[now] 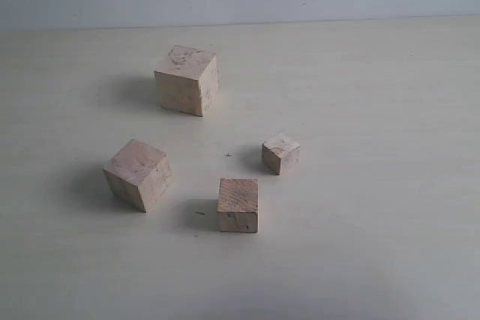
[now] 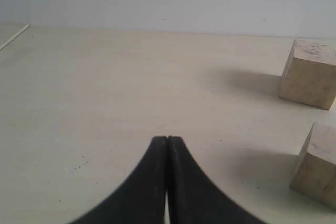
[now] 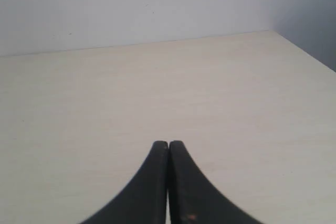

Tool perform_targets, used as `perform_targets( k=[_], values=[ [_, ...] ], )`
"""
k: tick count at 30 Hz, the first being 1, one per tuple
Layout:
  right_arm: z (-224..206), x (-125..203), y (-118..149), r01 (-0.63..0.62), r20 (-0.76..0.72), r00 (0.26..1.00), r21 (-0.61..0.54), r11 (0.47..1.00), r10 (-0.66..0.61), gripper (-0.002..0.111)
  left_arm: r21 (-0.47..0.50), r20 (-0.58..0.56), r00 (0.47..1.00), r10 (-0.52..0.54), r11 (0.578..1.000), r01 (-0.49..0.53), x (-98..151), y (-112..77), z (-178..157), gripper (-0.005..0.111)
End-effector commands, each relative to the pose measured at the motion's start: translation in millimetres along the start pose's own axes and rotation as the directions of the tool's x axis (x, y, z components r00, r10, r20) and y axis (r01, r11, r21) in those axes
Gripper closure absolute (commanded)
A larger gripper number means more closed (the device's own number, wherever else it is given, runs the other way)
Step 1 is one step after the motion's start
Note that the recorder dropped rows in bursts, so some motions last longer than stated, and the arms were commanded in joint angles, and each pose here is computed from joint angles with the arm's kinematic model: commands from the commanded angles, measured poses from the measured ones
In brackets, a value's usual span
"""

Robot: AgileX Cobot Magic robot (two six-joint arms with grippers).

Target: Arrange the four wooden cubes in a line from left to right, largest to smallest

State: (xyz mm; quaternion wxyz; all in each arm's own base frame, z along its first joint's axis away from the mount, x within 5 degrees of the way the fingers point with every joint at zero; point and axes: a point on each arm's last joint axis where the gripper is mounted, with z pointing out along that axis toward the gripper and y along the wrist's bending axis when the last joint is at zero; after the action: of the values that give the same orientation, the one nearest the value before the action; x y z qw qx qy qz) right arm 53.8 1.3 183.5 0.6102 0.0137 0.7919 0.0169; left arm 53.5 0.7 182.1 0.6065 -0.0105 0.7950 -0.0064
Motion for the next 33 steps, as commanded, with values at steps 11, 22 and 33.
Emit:
perform_targets(
  k=[11,22,33],
  values=[
    [0.1,0.9,-0.2,0.005,0.006,1.0,0.001,1.0,-0.005,0.108,0.007,0.003,1.0,-0.007,1.0,0.007,0.7,-0.3,-0.1,0.107],
    [-4.4,-26.9,-0.5,-0.025,0.311,0.95,-0.003,1.0,0.024,0.108,0.007,0.003,1.0,-0.007,1.0,0.007,0.7,-0.3,-0.1,0.107],
    [-25.9,-63.1,-5.3,-0.24,0.672,0.687,-0.15,0.959,0.277,0.108,0.007,0.003,1.0,-0.007,1.0,0.007,0.7,-0.3,-0.1,0.107]
  ],
)
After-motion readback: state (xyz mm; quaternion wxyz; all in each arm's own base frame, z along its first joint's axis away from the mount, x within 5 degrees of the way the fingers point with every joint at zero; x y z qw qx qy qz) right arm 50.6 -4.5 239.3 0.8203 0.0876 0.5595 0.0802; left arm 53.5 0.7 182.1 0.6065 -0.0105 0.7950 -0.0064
